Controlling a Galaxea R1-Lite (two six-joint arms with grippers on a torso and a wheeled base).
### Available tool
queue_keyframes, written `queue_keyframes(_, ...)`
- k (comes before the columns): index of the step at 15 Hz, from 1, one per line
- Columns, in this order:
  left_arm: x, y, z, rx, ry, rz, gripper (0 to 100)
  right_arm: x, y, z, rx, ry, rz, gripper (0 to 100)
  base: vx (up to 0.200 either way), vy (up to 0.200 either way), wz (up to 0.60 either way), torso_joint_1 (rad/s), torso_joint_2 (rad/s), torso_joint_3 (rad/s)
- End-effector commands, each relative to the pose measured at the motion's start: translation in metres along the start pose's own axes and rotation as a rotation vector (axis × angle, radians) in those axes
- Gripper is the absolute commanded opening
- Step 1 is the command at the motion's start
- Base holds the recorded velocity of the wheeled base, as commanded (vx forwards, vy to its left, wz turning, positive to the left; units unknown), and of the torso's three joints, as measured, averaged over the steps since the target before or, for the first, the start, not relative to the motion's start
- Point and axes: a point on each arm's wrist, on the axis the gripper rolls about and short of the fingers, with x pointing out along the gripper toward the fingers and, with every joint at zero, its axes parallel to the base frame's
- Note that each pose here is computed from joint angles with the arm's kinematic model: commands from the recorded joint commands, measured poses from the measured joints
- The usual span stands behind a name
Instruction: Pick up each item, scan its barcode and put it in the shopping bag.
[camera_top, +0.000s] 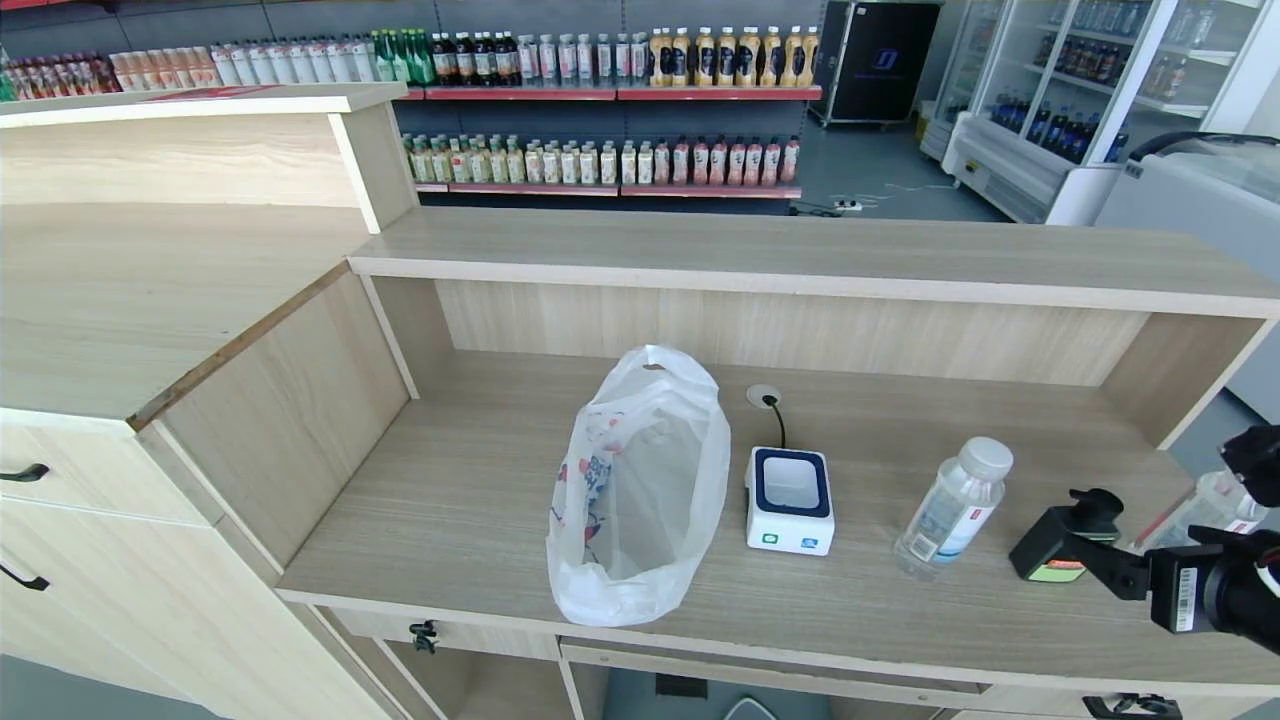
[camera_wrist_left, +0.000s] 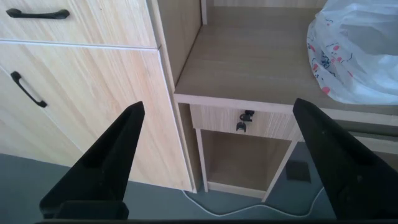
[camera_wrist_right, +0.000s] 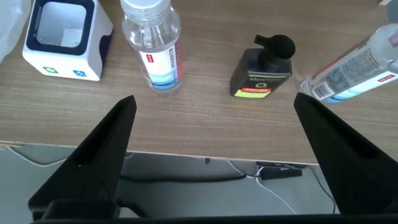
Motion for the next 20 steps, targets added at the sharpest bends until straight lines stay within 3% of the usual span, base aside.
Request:
queue_keyframes(1, 0.000, 0.000, 0.000, -0.001, 0.000, 0.001, 100, 0.014, 0.000, -0.003, -0.001, 0.029, -0.003, 100, 0.000, 0.000, 0.00, 0.000, 0.00, 0.000)
queue_keyframes(6, 0.000, 0.000, 0.000, -0.001, 0.000, 0.001, 100, 0.059, 0.006, -0.015, -0.008, 0.056, 0.015, 100, 0.000, 0.000, 0.00, 0.000, 0.00, 0.000)
queue_keyframes(11, 0.000, 0.000, 0.000, -0.001, 0.000, 0.001, 100, 0.083, 0.018, -0.027, -0.043, 0.085, 0.138, 100, 0.000, 0.000, 0.00, 0.000, 0.00, 0.000)
queue_keyframes(20, 0.000, 0.000, 0.000, -0.001, 0.000, 0.001, 100, 0.118, 0.027, -0.042, -0.143, 0.036, 0.302, 100, 0.000, 0.000, 0.00, 0.000, 0.00, 0.000)
